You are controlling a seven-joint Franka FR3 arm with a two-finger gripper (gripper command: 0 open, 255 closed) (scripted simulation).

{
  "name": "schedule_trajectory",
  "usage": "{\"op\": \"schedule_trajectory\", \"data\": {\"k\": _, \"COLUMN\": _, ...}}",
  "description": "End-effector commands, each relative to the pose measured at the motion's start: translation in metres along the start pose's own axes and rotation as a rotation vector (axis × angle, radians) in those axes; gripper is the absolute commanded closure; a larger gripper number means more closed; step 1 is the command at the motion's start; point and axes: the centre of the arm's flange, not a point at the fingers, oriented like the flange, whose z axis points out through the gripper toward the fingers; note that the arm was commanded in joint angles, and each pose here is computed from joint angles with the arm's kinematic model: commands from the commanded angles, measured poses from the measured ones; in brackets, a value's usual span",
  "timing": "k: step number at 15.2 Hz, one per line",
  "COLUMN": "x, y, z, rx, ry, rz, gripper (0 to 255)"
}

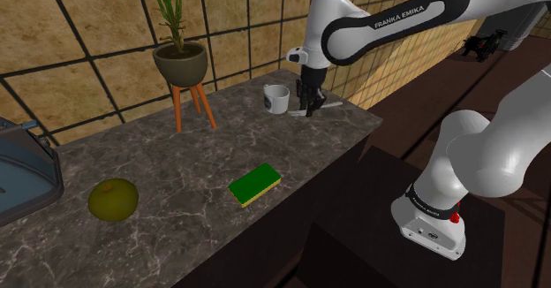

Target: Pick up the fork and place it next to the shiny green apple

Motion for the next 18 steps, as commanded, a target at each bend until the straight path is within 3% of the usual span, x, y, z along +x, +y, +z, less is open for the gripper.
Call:
{"op": "schedule_trajectory", "data": {"k": 1, "x": -0.001, "y": -0.001, "z": -0.010, "rx": 0.001, "ry": 0.000, "rz": 0.000, "gripper": 255}}
{"op": "schedule_trajectory", "data": {"k": 15, "x": 0.002, "y": -0.002, "z": -0.083, "rx": 0.001, "ry": 0.000, "rz": 0.000, "gripper": 255}}
{"op": "schedule_trajectory", "data": {"k": 18, "x": 0.038, "y": -0.020, "z": -0.082, "rx": 0.001, "ry": 0.000, "rz": 0.000, "gripper": 255}}
